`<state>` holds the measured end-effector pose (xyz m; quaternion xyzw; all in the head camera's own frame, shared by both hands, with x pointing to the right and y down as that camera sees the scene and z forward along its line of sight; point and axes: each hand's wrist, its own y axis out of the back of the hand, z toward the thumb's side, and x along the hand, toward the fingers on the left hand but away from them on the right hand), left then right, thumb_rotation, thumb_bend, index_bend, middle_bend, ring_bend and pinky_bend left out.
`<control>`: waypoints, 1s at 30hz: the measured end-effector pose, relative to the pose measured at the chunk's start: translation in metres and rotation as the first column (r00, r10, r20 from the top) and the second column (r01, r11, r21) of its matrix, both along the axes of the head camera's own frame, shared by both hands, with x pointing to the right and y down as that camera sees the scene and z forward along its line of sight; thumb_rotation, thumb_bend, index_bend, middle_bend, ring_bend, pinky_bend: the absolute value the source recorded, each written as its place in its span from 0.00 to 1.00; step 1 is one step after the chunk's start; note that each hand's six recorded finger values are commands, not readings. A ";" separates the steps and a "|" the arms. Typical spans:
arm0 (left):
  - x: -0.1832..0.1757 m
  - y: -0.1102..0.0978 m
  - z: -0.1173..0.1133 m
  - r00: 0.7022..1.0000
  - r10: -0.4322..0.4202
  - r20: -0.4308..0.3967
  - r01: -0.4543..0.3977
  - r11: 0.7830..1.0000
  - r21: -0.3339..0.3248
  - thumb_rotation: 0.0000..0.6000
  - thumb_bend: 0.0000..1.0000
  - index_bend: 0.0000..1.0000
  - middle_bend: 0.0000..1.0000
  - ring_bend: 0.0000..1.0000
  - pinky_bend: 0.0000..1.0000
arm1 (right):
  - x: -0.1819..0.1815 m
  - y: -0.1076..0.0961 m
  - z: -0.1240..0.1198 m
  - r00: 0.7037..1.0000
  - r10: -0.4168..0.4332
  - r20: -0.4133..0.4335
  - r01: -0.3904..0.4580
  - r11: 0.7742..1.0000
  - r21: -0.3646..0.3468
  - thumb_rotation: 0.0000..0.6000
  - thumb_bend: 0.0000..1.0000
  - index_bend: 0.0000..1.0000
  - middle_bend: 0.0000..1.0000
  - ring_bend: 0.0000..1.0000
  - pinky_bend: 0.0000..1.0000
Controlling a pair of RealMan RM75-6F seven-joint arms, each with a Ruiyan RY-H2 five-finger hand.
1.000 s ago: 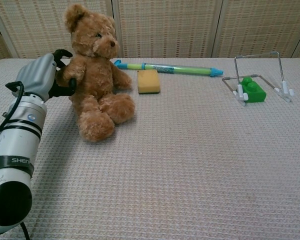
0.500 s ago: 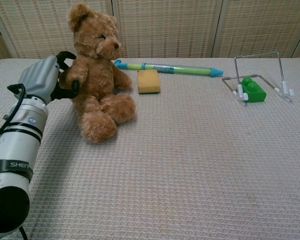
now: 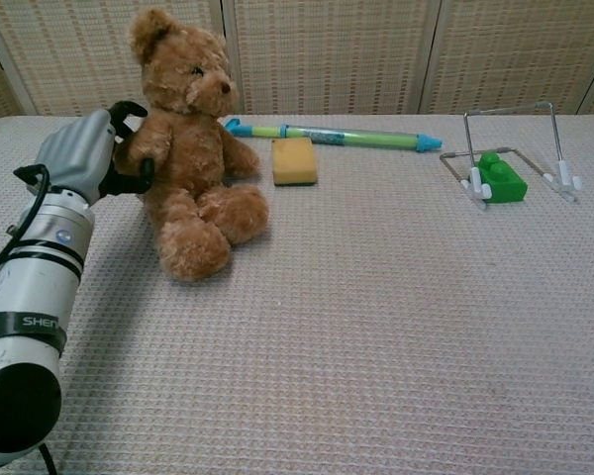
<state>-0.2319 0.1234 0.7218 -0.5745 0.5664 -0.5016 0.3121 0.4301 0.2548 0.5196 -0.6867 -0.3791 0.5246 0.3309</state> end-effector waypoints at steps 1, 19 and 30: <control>0.001 -0.001 -0.002 1.000 0.000 -0.002 0.000 1.000 0.009 1.00 0.53 0.18 0.38 0.37 0.53 | 0.000 0.000 0.000 1.000 0.000 0.000 0.000 1.000 0.000 1.00 0.18 0.00 0.00 0.00 0.21; 0.001 0.005 -0.003 0.999 0.034 -0.008 -0.034 0.999 0.007 1.00 0.51 0.11 0.28 0.29 0.51 | 0.000 -0.001 0.000 1.000 0.001 0.000 -0.001 1.000 0.000 1.00 0.18 0.00 0.00 0.00 0.21; -0.015 0.020 -0.026 0.988 0.151 -0.038 -0.150 0.988 0.028 1.00 0.45 0.00 0.02 0.07 0.34 | -0.001 0.000 0.003 1.000 0.002 -0.010 -0.002 1.000 -0.003 1.00 0.18 0.00 0.00 0.00 0.21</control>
